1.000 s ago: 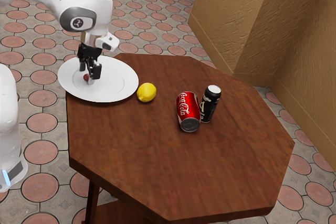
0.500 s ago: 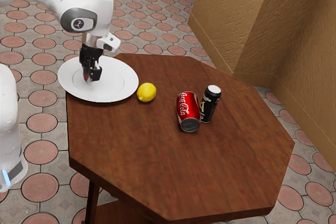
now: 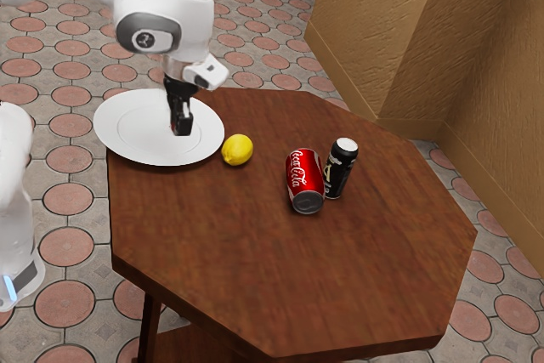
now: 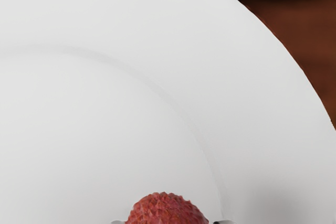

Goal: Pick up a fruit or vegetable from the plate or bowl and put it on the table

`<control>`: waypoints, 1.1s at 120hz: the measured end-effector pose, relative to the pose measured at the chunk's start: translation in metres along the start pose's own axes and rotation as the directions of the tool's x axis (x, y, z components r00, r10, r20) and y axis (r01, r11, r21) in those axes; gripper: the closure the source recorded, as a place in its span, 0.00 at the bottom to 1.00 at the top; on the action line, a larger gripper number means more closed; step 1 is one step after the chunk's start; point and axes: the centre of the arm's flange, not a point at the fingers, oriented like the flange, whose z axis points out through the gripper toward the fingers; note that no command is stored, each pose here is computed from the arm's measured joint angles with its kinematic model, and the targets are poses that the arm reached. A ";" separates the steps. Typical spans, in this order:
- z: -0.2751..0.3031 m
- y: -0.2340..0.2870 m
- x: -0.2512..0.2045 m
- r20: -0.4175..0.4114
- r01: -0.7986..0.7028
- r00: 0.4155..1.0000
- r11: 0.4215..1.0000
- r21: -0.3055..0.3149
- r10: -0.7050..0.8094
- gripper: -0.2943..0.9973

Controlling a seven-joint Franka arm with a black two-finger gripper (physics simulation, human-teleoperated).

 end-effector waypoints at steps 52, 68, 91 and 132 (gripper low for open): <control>-0.009 0.136 0.038 -0.005 -0.302 0.953 0.953 -0.008 0.302 0.64; -0.017 0.177 0.052 -0.016 -0.356 0.934 0.935 0.008 0.356 0.63; -0.015 0.215 0.064 -0.007 -0.387 0.922 0.922 -0.003 0.386 0.63; -0.020 0.223 0.062 -0.021 -0.404 0.915 0.915 -0.013 0.404 0.28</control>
